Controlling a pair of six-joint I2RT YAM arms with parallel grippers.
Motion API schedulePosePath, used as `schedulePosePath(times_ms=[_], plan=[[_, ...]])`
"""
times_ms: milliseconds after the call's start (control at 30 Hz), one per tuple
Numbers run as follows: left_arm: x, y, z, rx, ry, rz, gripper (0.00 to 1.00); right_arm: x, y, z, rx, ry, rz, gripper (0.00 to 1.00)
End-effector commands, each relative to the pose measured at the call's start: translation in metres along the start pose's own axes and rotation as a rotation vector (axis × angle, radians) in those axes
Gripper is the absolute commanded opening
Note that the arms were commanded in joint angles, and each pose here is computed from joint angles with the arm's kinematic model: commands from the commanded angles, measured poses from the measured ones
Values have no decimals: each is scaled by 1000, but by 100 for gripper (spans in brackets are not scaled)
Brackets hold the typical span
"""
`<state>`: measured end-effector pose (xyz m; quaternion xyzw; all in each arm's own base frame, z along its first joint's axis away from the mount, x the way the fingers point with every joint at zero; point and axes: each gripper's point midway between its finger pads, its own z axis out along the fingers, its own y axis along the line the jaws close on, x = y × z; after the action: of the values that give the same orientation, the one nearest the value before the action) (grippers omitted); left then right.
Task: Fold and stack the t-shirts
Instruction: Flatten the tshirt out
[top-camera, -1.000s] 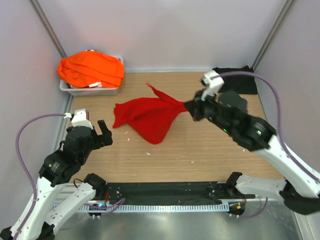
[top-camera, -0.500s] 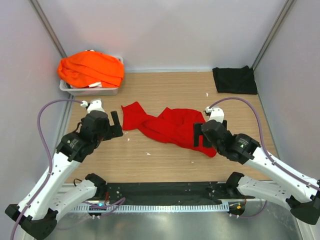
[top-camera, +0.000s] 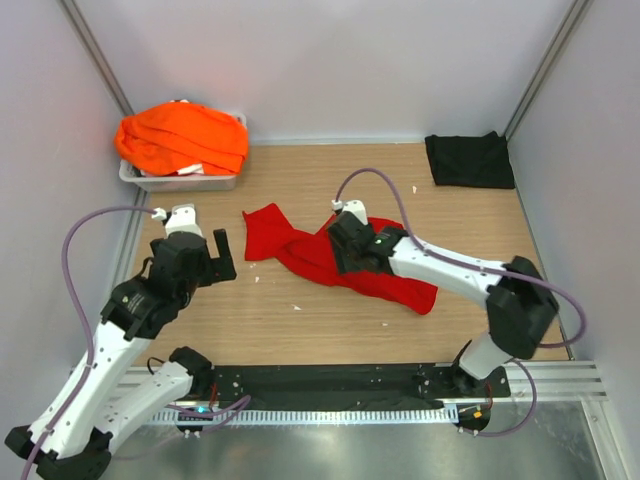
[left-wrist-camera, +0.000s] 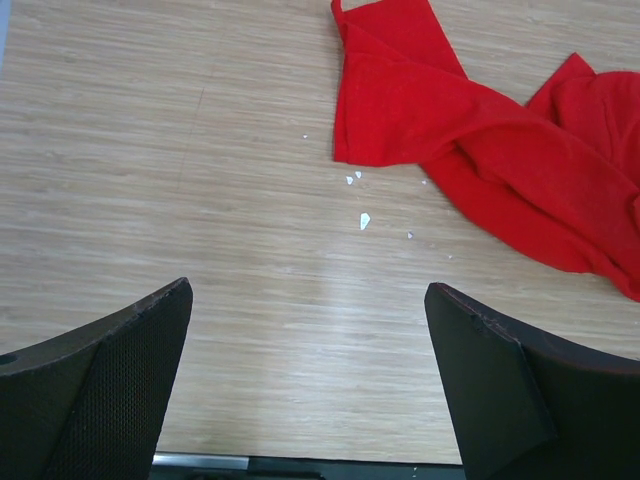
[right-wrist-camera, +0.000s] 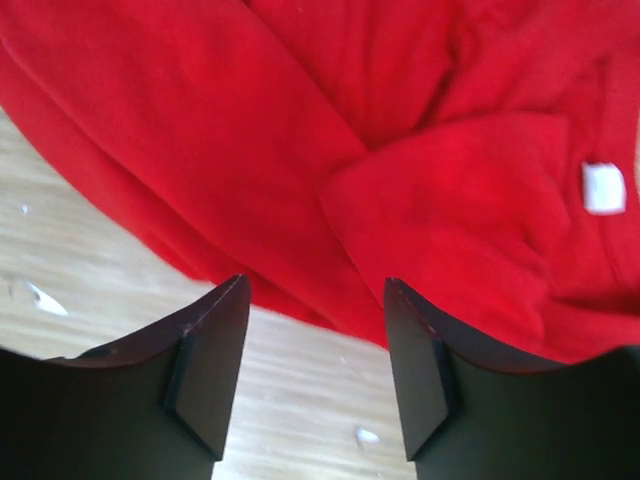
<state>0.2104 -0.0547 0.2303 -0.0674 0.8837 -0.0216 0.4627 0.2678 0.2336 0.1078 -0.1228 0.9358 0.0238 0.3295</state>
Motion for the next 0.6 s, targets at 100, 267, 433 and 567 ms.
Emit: schedulePosePath(times_ms=[100,267,433,567], plan=[[-7,0,0,16,-47,12,100,-38,25,43,-29,-16,3,54],[-5,-4,1,33,-36,20,100,-40,19,58,6,11,18,49],[-6,-6,0,52,-43,20,100,-30,16,68,23,42,20,49],[-5,-7,1,52,-40,21,100,-23,14,70,32,60,19,45]])
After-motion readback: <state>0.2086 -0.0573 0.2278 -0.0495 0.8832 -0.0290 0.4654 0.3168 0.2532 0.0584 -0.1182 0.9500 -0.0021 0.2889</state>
